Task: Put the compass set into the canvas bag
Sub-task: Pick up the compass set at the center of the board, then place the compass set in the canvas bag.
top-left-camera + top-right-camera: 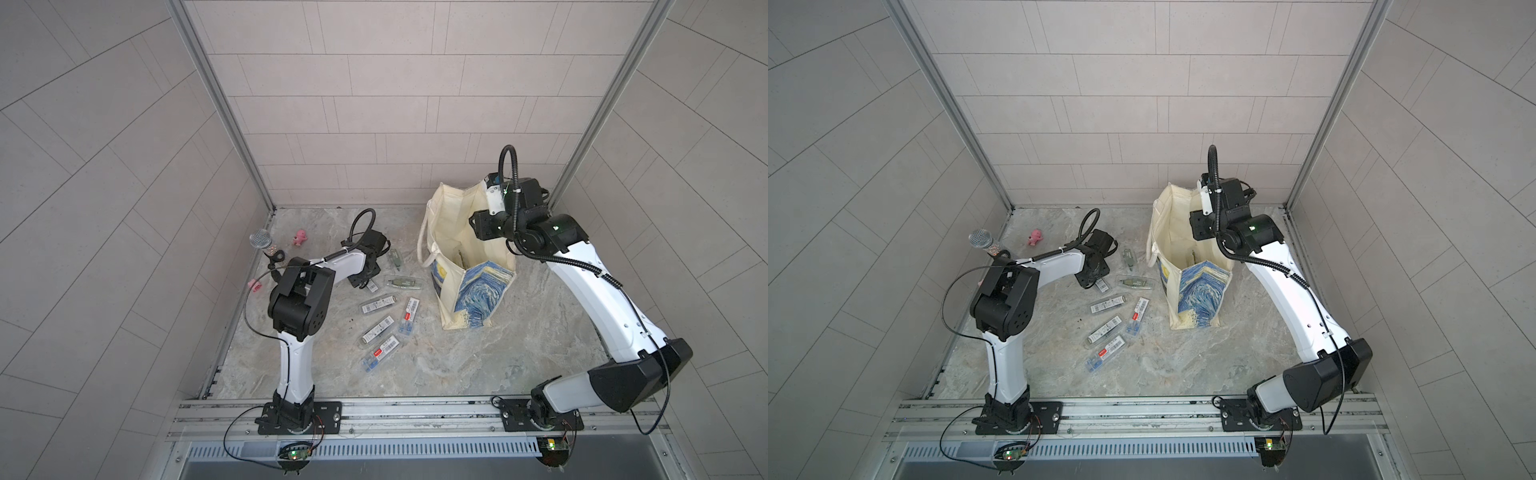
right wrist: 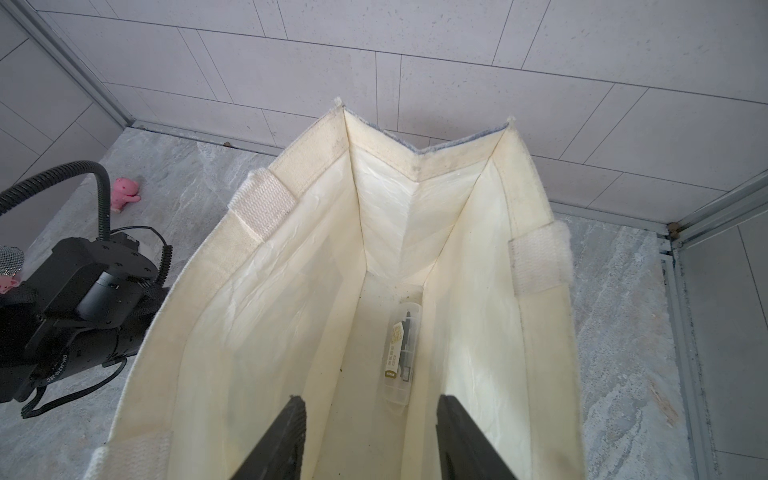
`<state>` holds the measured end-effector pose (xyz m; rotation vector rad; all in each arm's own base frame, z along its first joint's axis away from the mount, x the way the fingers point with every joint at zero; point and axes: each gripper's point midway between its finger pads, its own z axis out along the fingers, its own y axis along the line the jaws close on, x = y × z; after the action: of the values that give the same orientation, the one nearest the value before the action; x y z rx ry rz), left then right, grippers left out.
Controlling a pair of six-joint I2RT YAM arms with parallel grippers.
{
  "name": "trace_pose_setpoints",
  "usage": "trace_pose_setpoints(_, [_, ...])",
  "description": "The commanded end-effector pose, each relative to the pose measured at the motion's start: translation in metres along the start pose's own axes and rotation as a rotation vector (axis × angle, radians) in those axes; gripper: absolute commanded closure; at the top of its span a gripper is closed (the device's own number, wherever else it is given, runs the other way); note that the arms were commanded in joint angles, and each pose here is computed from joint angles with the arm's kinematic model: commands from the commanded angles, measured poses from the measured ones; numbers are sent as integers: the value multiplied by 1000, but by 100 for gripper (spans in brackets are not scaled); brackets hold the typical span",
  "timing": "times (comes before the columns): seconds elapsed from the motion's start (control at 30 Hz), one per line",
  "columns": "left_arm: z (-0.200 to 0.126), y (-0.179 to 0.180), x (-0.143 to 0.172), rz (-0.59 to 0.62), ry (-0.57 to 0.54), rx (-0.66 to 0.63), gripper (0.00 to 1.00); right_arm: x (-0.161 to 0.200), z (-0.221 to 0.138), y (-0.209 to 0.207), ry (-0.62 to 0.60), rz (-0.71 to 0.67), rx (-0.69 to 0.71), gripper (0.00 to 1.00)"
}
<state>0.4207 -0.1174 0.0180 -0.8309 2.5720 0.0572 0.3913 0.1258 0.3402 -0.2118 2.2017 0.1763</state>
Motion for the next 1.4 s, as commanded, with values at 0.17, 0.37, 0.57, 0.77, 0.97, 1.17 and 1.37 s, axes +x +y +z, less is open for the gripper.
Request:
trace_pose_setpoints(0.17, [-4,11,6,-46,18,36,61,-1,-8,1,-22,0,-9,47])
trace_pose_setpoints(0.37, [-36,5,-13,-132,-81,215,69,-3,-10,6,-29,13,-32,47])
trace_pose_setpoints(0.57, [-87,-5,-34,-151,-134,392,75,-13,-22,20,-75,19,-90,47])
trace_pose_setpoints(0.77, [-148,-6,-48,-179,-198,563,78,-23,-40,50,-126,-19,-179,47])
trace_pose_setpoints(0.97, [-209,-16,-59,-195,-228,754,79,-18,-44,117,-115,-105,-341,46])
trace_pose_setpoints(1.17, [-252,-23,-60,-229,-215,898,82,7,-23,188,-21,-194,-468,46])
trace_pose_setpoints(1.37, [-277,-29,-56,-253,-197,991,83,29,4,233,71,-224,-545,46])
